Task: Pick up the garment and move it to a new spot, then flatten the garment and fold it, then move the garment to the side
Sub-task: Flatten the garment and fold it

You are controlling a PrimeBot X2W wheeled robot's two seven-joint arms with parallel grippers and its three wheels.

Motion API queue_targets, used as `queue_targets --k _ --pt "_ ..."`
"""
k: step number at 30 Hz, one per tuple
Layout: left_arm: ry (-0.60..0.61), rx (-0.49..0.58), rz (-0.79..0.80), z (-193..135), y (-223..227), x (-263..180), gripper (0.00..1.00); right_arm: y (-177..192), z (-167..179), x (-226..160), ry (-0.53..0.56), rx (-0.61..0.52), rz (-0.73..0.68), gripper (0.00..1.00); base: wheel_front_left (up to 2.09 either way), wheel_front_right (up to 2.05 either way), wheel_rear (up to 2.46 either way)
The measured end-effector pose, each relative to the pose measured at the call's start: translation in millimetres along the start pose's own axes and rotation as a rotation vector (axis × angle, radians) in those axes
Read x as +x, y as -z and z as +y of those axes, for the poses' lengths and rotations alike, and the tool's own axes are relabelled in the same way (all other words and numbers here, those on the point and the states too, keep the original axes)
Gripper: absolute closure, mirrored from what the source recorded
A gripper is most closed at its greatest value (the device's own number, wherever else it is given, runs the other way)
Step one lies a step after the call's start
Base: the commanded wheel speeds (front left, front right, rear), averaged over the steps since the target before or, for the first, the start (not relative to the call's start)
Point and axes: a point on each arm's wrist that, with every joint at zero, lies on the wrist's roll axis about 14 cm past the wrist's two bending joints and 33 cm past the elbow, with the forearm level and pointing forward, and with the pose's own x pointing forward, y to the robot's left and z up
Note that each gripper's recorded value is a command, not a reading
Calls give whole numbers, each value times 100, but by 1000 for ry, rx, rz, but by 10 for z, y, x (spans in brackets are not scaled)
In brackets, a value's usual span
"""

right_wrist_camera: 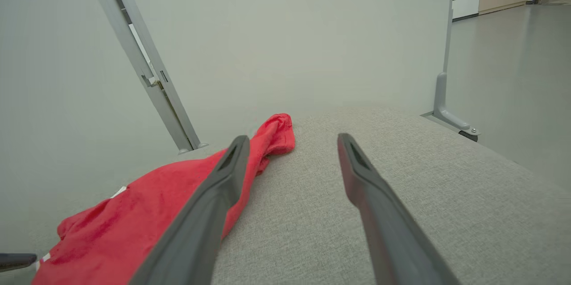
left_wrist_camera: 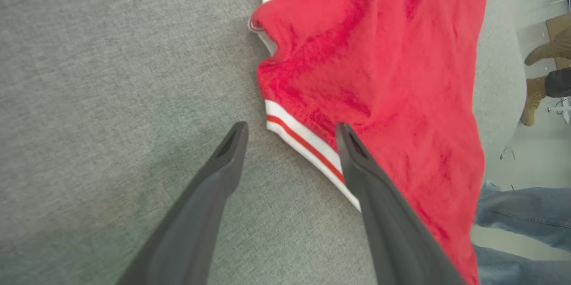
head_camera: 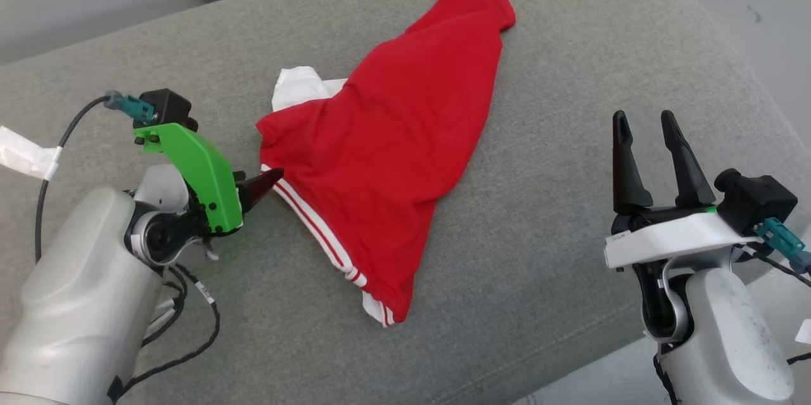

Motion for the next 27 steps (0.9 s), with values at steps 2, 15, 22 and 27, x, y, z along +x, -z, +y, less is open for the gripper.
queue_targets --k 2,15,22,27 --pt "-21 -1 34 91 60 85 0 12 -34 -1 10 -5 5 0 0 0 0" --pt "18 -43 115 101 112 417 100 139 -189 -24 59 -12 46 0 0 0 0" --pt "75 -26 -3 -75 -250 180 100 142 -135 -35 45 -5 44 0 0 0 0" --pt "90 15 -159 -134 -755 -211 100 165 -68 -52 26 -4 48 0 0 0 0"
